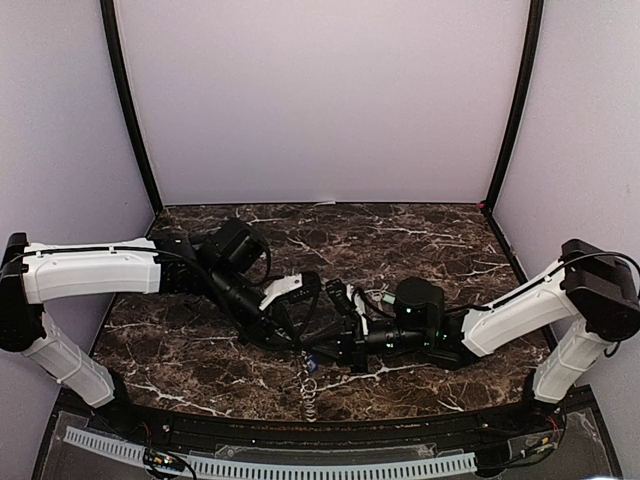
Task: Remove the keys from the keyring
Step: Pass from the left arm to the right
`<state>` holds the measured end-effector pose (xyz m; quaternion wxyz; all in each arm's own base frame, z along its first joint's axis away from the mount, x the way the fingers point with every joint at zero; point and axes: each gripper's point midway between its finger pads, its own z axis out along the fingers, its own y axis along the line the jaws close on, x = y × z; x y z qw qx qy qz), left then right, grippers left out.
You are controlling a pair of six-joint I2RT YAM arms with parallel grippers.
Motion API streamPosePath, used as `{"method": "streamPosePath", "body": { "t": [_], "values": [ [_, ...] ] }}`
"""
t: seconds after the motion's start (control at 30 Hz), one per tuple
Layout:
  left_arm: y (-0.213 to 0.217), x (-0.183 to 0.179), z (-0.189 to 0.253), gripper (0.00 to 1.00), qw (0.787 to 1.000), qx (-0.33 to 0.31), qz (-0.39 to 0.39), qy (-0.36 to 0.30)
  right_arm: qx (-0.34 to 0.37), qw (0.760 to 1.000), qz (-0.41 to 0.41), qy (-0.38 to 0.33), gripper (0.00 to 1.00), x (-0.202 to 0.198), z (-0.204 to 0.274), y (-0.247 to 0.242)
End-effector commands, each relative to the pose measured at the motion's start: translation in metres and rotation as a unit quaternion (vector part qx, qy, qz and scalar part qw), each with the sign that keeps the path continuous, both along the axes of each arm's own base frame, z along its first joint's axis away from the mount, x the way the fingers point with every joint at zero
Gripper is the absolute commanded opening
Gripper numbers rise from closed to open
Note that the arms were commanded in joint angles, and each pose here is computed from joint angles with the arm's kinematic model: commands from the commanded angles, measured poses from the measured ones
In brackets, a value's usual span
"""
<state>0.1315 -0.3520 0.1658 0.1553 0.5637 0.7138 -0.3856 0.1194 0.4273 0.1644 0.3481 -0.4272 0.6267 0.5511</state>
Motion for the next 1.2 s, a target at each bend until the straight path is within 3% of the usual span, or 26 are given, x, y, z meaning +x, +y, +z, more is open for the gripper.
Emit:
{"method": "streamPosePath", "body": {
  "t": [0.0,0.3,0.47,0.57,0.8,1.17],
  "values": [
    [-0.008,-0.001,0.023,0.00,0.999,-0.037,-0.015,-0.019,0.016,1.000,0.016,-0.006,0.00,-0.001,0.007,0.005],
    [-0.009,0.006,0.025,0.00,0.998,-0.044,0.006,-0.033,0.030,1.000,0.003,0.000,0.00,-0.001,0.008,-0.002],
    [-0.008,0.017,0.028,0.38,0.995,-0.067,0.056,-0.051,0.054,0.998,-0.032,-0.003,0.00,0.006,0.014,-0.011],
    [-0.006,0.020,0.034,0.46,0.989,-0.106,0.091,-0.053,0.071,0.996,-0.046,-0.003,0.00,0.010,0.018,-0.014],
    [0.000,0.020,0.052,0.37,0.957,-0.242,0.160,-0.026,0.115,0.990,-0.085,-0.012,0.00,0.020,0.033,-0.021],
    [-0.007,0.020,0.039,0.25,0.941,-0.295,0.164,0.010,0.142,0.985,-0.091,-0.028,0.00,0.017,0.048,-0.015]
  ]
}}
